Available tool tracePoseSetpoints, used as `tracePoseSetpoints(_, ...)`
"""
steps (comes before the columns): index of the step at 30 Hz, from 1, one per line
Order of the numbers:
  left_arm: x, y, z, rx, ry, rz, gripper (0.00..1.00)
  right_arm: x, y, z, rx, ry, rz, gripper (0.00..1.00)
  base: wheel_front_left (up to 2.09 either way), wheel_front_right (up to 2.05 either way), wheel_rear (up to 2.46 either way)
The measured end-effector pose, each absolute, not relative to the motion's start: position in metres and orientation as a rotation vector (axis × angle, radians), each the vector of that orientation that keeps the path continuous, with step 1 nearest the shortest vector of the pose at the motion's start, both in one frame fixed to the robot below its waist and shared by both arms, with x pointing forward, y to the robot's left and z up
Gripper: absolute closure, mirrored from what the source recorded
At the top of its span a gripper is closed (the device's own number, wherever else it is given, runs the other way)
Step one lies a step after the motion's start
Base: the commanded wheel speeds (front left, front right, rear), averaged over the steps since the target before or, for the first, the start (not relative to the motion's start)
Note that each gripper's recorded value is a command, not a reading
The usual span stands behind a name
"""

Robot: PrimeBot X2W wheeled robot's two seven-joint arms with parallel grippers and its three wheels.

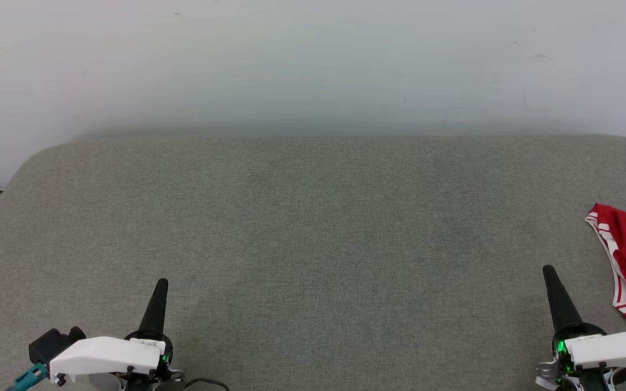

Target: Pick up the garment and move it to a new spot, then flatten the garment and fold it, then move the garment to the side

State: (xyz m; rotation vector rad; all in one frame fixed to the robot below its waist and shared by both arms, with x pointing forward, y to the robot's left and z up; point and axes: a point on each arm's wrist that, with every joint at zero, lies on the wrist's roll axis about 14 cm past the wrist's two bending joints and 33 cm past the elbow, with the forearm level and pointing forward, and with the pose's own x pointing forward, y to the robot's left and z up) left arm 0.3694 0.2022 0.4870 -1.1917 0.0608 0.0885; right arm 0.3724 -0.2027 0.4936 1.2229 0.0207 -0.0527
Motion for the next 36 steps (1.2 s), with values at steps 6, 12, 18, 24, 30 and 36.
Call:
tracePoseSetpoints(6,0.372,0.202,0.489,-1.250,0.056,0.077,1.00,0.375,-0.202,0.496,1.277,0.016,-0.047,1.00,0.00,0.00,0.00)
tracePoseSetpoints(12,0.375,0.201,0.491,-1.305,0.049,0.067,1.00,0.377,-0.202,0.497,1.326,0.018,-0.042,1.00,0.00,0.00,0.00)
tracePoseSetpoints(18,0.377,0.201,0.494,-1.358,0.040,0.055,1.00,0.379,-0.202,0.498,1.373,0.015,-0.037,1.00,0.00,0.00,0.00)
tracePoseSetpoints(24,0.380,0.201,0.497,-1.425,0.031,0.044,1.00,0.382,-0.201,0.500,1.433,0.013,-0.027,1.00,0.00,0.00,0.00)
tracePoseSetpoints(30,0.383,0.201,0.499,-1.472,0.026,0.033,1.00,0.384,-0.201,0.502,1.477,0.011,-0.022,1.00,0.00,0.00,0.00)
tracePoseSetpoints(36,0.385,0.200,0.501,-1.516,0.019,0.021,1.00,0.385,-0.201,0.502,1.518,0.013,-0.017,1.00,0.00,0.00,0.00)
